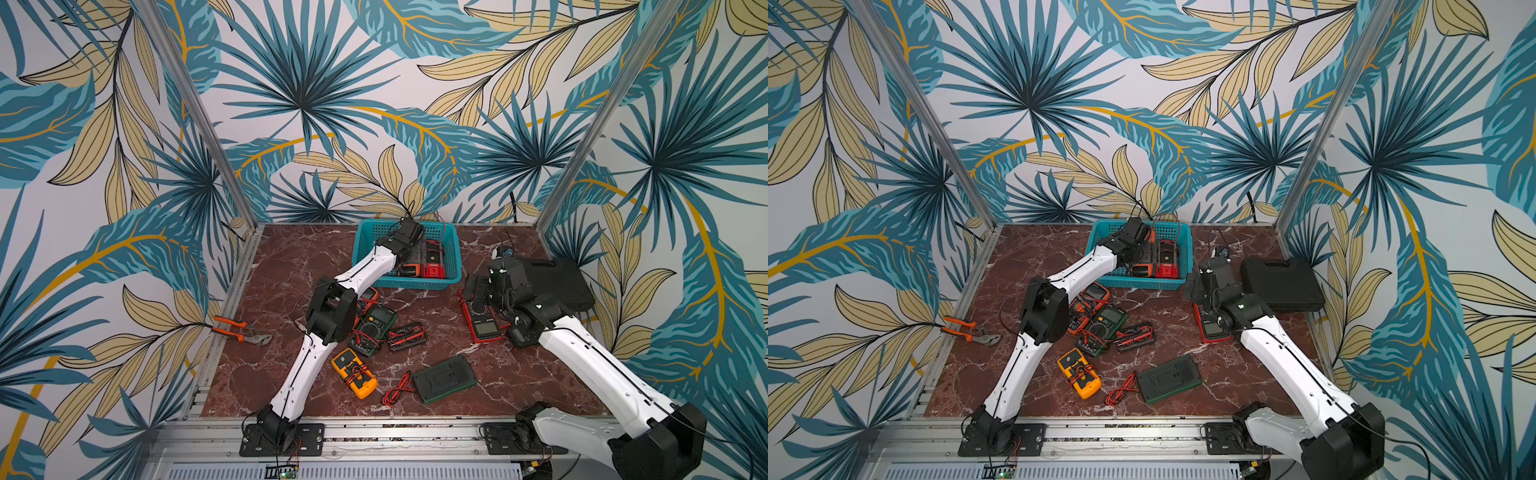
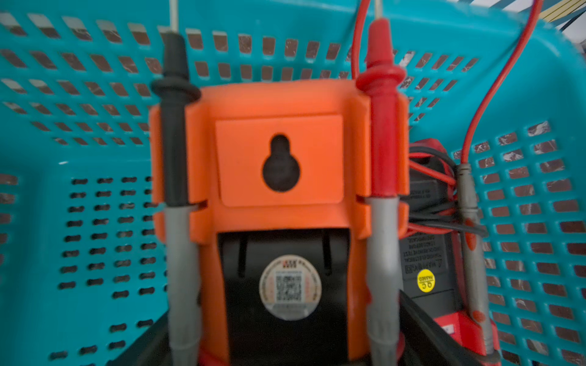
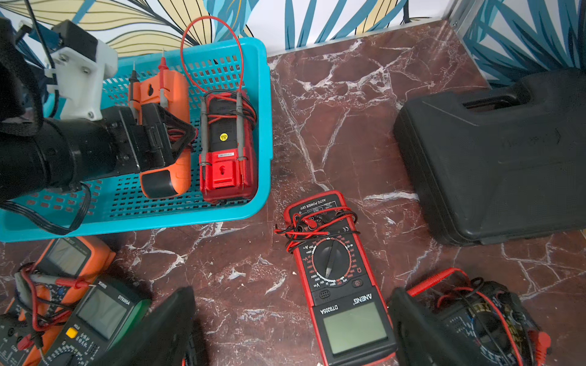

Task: Put the multimeter into the basket
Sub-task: Place the multimeter in the basket.

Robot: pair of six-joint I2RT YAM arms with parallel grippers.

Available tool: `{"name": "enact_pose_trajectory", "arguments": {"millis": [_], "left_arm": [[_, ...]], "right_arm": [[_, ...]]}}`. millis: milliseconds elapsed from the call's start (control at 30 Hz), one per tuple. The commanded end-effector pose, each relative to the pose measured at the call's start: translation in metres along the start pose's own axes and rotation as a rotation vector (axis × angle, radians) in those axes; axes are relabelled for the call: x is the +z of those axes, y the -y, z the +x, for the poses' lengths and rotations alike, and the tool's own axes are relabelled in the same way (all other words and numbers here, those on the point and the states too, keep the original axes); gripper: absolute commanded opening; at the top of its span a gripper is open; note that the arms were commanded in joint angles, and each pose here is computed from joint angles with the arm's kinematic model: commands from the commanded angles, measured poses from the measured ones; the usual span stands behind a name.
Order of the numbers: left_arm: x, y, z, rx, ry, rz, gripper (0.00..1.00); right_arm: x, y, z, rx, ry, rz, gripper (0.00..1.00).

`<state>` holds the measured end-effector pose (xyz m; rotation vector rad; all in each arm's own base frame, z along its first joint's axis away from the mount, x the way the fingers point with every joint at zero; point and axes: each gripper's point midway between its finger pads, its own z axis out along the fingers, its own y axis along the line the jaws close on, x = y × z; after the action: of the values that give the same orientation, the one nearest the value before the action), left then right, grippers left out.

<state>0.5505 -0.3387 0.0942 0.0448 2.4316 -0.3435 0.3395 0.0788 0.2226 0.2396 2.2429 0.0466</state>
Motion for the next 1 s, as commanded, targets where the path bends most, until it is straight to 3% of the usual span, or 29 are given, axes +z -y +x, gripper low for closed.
{"name": "enact_pose_trajectory", "arguments": {"millis": [0, 167, 267, 400, 500, 667, 967], "left_arm": [[-0.002, 0.011, -0.018, -0.014, 0.058, 0.045, 0.46], [0.0, 0.008, -0.013, -0.005, 0.042, 0.034, 0.57], [-0.002, 0.008, -0.013, -0.005, 0.035, 0.036, 0.7], [-0.01, 0.005, -0.015, -0.005, 0.039, 0.021, 0.84], [-0.02, 0.002, -0.02, -0.01, 0.061, 0.011, 0.94], [-0.039, 0.002, -0.033, -0.026, 0.104, 0.027, 1.0], [-0.06, 0.006, -0.042, -0.053, 0.141, 0.072, 1.0]], "right_arm": [[0.009, -0.014, -0.011, -0.043, -0.008, -0.022, 0.91], [0.034, -0.043, -0.026, -0.11, -0.056, -0.065, 0.74], [0.054, -0.058, -0.036, -0.143, -0.091, -0.068, 0.72], [0.083, -0.075, -0.053, -0.159, -0.111, -0.074, 0.6], [0.104, -0.085, -0.066, -0.156, -0.116, -0.077, 0.59], [0.15, -0.091, -0.071, -0.133, -0.156, -0.072, 0.56], [0.22, -0.101, -0.068, -0.121, -0.202, -0.101, 0.46]]}}
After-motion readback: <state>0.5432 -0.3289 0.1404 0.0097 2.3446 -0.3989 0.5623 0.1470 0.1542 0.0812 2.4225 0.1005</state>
